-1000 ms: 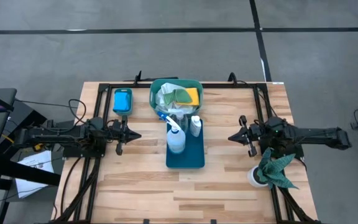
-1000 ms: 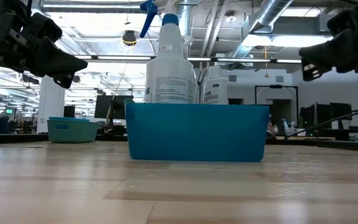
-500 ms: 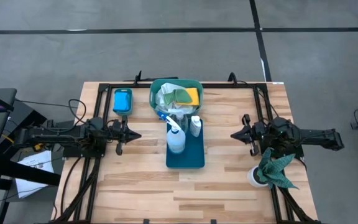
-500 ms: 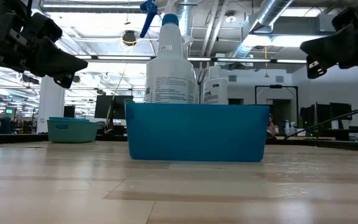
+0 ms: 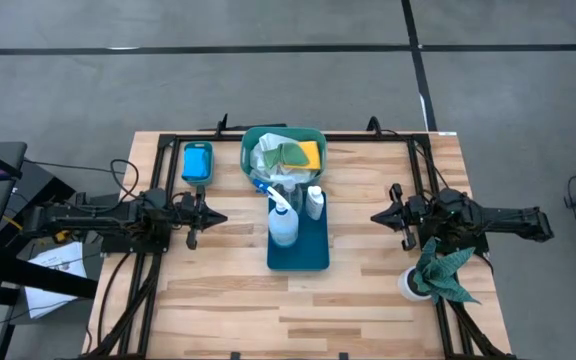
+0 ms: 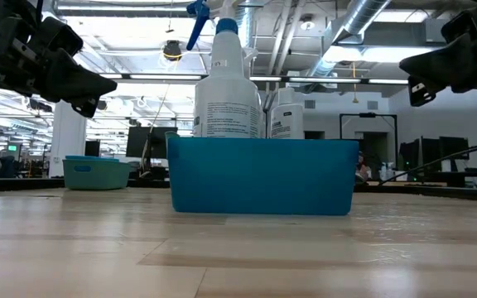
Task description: Pick & Place Kitchen Items
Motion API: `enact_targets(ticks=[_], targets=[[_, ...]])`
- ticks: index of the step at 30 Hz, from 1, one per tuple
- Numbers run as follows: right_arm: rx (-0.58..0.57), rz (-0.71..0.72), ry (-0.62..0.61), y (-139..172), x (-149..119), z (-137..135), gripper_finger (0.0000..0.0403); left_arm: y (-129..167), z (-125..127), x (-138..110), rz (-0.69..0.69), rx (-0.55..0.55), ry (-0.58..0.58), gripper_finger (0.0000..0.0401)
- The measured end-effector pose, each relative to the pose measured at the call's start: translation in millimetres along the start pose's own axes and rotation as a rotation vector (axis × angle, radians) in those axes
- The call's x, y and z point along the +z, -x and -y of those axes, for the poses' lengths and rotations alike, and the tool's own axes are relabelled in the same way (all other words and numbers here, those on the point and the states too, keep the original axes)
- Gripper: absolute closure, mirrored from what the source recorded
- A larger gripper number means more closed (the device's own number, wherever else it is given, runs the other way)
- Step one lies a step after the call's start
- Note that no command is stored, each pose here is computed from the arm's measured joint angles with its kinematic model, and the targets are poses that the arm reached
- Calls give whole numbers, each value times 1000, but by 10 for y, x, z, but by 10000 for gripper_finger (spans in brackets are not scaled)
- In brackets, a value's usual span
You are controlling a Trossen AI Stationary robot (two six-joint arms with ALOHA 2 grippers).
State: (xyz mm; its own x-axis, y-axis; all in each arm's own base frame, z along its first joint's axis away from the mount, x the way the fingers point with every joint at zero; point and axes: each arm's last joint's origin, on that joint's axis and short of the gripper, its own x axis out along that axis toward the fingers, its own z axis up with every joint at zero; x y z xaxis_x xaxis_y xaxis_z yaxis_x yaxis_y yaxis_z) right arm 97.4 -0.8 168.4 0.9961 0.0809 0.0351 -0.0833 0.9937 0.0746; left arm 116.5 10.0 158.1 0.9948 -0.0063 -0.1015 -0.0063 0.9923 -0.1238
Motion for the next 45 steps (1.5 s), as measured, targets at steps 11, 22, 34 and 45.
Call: enact_targets(ticks=[11,22,34,45], targets=[[-3,-24,-3,-14,-20,4,403,0,0,0,0,0,0,398],[0,-23,-3,-14,-20,3,403,0,0,0,0,0,0,398],[0,-23,-3,-14,-20,3,403,0,0,0,0,0,0,398],[0,-23,-3,-14,-20,3,403,0,0,0,0,0,0,398]])
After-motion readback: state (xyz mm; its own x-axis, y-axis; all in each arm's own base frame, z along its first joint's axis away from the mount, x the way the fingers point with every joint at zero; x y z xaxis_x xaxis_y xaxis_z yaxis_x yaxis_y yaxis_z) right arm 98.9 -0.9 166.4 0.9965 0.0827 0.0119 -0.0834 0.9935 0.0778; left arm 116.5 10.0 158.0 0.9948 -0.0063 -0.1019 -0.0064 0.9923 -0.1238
